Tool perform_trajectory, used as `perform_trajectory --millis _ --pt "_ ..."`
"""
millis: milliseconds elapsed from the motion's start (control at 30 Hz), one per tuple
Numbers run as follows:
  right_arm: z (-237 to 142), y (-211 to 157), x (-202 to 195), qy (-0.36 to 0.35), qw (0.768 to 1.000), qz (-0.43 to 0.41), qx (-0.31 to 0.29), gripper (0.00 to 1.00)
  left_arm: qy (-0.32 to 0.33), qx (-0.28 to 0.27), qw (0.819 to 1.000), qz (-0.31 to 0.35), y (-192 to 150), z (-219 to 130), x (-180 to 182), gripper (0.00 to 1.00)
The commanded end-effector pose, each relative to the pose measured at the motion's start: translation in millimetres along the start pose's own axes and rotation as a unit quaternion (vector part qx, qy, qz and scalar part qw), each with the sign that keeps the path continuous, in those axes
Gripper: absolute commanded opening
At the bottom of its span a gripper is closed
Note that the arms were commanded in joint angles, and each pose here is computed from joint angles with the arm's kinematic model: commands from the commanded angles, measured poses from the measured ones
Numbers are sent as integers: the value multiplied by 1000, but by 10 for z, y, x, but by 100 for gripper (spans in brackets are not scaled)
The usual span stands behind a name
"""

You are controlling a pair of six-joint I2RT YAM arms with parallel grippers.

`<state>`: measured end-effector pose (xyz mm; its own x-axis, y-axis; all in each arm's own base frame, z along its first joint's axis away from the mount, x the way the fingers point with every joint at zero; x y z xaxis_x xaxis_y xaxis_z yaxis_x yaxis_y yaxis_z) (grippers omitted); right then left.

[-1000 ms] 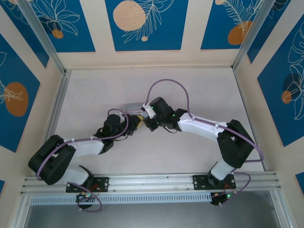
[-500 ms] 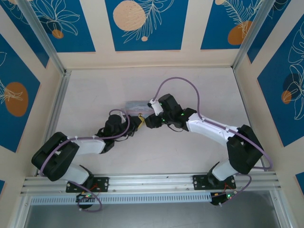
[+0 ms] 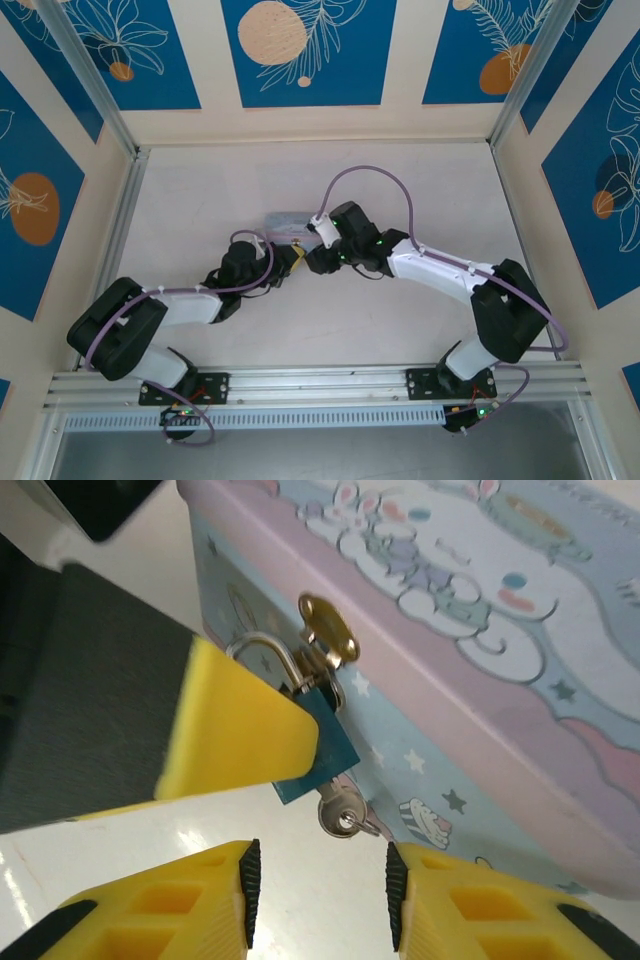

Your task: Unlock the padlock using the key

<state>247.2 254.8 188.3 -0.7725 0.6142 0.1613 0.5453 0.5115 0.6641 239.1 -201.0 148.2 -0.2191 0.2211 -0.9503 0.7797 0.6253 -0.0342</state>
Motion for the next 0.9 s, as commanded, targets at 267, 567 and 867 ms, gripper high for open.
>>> perform_trajectory --millis 267,567,867 --pt "127 147 11 -32 998 -55 11 38 -45 18 999 13 -33 28 -233 0" --pt "252 190 33 -42 996 -75 26 32 -47 21 999 13 -37 25 -242 0" --pt "299 177 41 -50 994 -89 34 22 -52 22 998 12 -35 30 -269 0"
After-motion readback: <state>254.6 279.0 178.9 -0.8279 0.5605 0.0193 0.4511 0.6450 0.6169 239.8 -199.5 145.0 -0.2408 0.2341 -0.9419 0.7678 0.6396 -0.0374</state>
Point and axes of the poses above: each hand's point on the last joint's axis, 136 mm out from that joint toward the fingers, its own z axis out along the fingers, its own x axis along the line the jaws close on, y = z × x, the point moved 9 cm from there along -z, back along the fingers, and after that the axes turned 5 degrees about -z, right-handed, at the moved point
